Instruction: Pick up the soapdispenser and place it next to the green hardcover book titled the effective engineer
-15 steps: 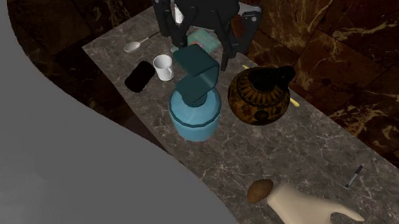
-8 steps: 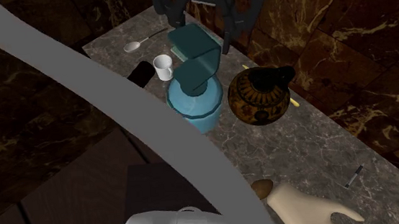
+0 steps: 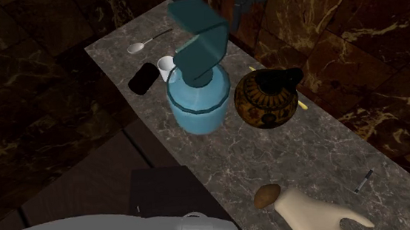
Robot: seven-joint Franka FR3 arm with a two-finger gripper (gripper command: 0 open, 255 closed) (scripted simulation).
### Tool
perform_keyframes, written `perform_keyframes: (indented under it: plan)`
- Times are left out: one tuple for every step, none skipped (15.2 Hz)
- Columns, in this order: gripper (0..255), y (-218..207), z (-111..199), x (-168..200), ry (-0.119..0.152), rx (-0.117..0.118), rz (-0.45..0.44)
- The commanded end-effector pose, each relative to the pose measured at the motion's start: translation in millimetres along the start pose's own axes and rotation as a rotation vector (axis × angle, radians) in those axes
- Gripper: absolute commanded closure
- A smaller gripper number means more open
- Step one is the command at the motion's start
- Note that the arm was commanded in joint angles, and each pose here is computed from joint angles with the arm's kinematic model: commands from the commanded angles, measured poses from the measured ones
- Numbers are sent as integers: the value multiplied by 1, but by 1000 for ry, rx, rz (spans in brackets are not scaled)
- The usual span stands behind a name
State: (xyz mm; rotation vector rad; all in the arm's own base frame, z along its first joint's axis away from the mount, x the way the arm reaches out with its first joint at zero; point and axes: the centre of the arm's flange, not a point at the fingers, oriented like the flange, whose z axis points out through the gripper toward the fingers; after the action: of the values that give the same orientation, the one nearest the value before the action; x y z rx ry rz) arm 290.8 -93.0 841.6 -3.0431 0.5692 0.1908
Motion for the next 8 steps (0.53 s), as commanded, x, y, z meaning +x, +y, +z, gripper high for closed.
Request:
perform_keyframes:
  plan:
    - [255,-2,3,11,0,0,0]
    - [255,-4,10,22,0,0,0]
    - [255,-6,16,33,0,0,0]
    - [255,-9,23,44,0,0,0]
    - [255,-11,30,55,0,0,0]
    - [255,-13,36,66,0,0,0]
    - [255,-15,43,78,0,0,0]
    - [255,-18,49,89,0,0,0]
